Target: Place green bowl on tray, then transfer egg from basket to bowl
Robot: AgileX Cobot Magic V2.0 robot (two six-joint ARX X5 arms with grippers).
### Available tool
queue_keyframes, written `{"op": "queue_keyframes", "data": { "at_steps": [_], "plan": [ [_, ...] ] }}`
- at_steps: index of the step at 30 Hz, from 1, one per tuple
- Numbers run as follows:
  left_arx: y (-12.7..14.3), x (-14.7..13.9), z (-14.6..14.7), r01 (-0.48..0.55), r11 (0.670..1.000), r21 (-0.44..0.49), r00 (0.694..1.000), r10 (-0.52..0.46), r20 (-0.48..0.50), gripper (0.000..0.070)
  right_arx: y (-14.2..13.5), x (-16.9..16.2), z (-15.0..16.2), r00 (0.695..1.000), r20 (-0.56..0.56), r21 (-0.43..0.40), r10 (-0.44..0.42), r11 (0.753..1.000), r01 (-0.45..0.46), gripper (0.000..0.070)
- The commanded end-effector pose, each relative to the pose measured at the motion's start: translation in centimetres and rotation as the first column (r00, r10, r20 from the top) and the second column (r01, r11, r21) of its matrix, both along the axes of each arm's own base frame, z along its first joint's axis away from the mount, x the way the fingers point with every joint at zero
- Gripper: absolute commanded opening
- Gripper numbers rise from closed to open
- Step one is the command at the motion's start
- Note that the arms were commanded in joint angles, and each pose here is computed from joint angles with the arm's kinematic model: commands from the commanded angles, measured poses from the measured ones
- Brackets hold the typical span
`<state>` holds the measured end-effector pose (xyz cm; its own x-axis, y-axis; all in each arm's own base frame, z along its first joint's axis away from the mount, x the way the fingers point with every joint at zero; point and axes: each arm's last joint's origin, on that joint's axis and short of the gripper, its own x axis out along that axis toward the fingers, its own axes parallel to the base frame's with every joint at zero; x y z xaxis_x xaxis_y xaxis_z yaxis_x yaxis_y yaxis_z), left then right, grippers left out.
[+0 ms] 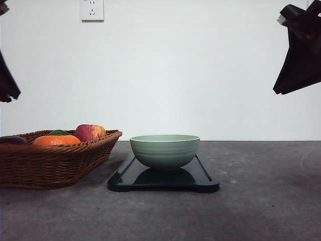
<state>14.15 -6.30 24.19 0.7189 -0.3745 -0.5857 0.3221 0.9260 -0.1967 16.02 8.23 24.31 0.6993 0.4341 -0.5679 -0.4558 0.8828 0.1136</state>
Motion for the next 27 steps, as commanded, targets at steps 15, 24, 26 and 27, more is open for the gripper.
{"op": "queue_keyframes", "data": {
  "at_steps": [15, 24, 26, 27],
  "plan": [
    [0.1, -0.1, 0.5, 0.014, 1.0, 0.006, 0.999, -0.014, 0.039, 0.0, 0.2, 0.1, 0.2, 1.0, 0.006, 0.011, 0.002, 1.0, -0.002, 0.0017],
    [3.1, -1.6, 0.7, -0.088, 0.993, 0.079, 0.959, 0.063, 0.275, 0.0, 0.2, 0.1, 0.2, 1.0, 0.006, 0.011, 0.002, 1.0, -0.002, 0.0017],
    [3.9, -2.2, 0.4, -0.146, 0.988, 0.046, 0.931, 0.121, 0.345, 0.0, 0.2, 0.1, 0.2, 1.0, 0.006, 0.011, 0.002, 1.0, -0.002, 0.0017],
    [4.2, -2.5, 0.1, -0.168, 0.985, 0.033, 0.915, 0.144, 0.378, 0.0, 0.2, 0.1, 0.2, 1.0, 0.006, 0.011, 0.002, 1.0, -0.002, 0.0017]
  ]
}}
